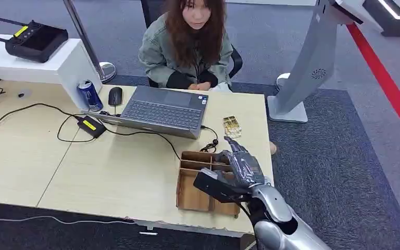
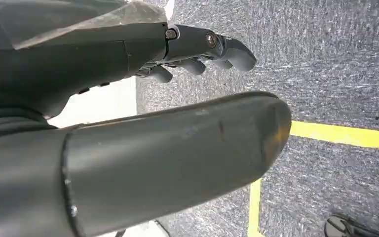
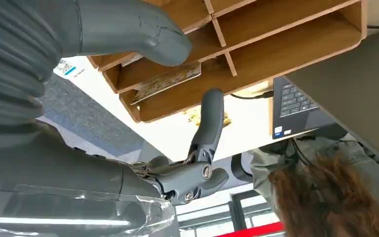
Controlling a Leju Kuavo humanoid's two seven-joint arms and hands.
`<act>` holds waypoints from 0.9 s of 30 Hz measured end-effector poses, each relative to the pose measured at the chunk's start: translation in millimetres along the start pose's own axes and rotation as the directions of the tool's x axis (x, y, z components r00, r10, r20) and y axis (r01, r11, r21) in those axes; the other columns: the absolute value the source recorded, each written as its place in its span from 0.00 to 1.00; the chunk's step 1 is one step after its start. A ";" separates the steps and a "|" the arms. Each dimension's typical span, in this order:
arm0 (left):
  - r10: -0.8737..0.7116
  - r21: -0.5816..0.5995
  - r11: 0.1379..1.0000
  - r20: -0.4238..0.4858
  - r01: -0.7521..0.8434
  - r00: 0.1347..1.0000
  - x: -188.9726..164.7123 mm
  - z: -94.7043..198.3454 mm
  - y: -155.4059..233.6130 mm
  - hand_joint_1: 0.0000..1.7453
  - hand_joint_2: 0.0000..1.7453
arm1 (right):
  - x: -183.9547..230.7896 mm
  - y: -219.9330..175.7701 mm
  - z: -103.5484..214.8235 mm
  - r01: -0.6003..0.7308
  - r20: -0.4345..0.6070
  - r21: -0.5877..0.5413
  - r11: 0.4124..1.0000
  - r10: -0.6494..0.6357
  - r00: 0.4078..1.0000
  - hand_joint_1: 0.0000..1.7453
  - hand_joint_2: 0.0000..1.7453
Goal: Pass the card to the sensor for recognition and then transmit it.
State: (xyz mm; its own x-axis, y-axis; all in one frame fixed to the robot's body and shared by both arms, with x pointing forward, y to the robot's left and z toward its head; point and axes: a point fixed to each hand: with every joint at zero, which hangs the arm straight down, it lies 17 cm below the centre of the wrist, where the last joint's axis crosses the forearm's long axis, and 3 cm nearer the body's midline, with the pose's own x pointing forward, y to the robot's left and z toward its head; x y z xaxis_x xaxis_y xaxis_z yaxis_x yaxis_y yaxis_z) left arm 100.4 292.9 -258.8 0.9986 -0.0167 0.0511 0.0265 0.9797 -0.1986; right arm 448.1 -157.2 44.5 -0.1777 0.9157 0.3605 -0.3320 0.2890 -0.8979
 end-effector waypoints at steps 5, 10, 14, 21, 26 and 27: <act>0.000 -0.001 1.000 0.000 0.000 1.000 0.3 -0.1 -1.0 0.00 0.00 | 1.0 0.2 0.0 0.002 0.004 0.001 1.000 -0.002 1.000 0.54 1.00; 0.000 -0.001 1.000 0.000 0.000 1.000 0.3 -0.1 -1.0 0.00 0.00 | 1.0 0.2 0.0 0.002 0.004 0.001 1.000 -0.002 1.000 0.54 1.00; 0.000 -0.002 1.000 0.000 0.000 1.000 0.3 -0.1 -1.2 0.00 0.00 | 1.0 0.2 0.0 0.002 0.004 0.001 1.000 -0.002 1.000 0.54 1.00; -0.002 -0.009 1.000 0.001 0.002 1.000 1.2 -0.5 -4.9 0.00 0.00 | 1.7 4.2 -1.9 0.006 0.008 0.007 1.000 -0.006 1.000 0.51 1.00; -0.001 -0.008 1.000 0.001 0.001 1.000 1.3 -0.8 -5.8 0.00 0.00 | 1.1 5.1 -4.6 0.007 0.003 0.010 1.000 -0.007 1.000 0.51 1.00; -0.001 -0.008 1.000 0.001 0.001 1.000 1.3 -0.8 -6.0 0.00 0.00 | 1.1 5.3 -4.7 0.007 0.002 0.011 1.000 -0.007 1.000 0.51 1.00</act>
State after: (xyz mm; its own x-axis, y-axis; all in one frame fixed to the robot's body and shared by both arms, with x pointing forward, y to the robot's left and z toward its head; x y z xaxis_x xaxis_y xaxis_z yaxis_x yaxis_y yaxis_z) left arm 101.5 286.9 -258.4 0.9985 -0.0175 0.0523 0.0279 0.9781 -0.2063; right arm 450.6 -153.3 38.9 -0.1772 0.9130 0.3675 -0.3433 0.2926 -0.8925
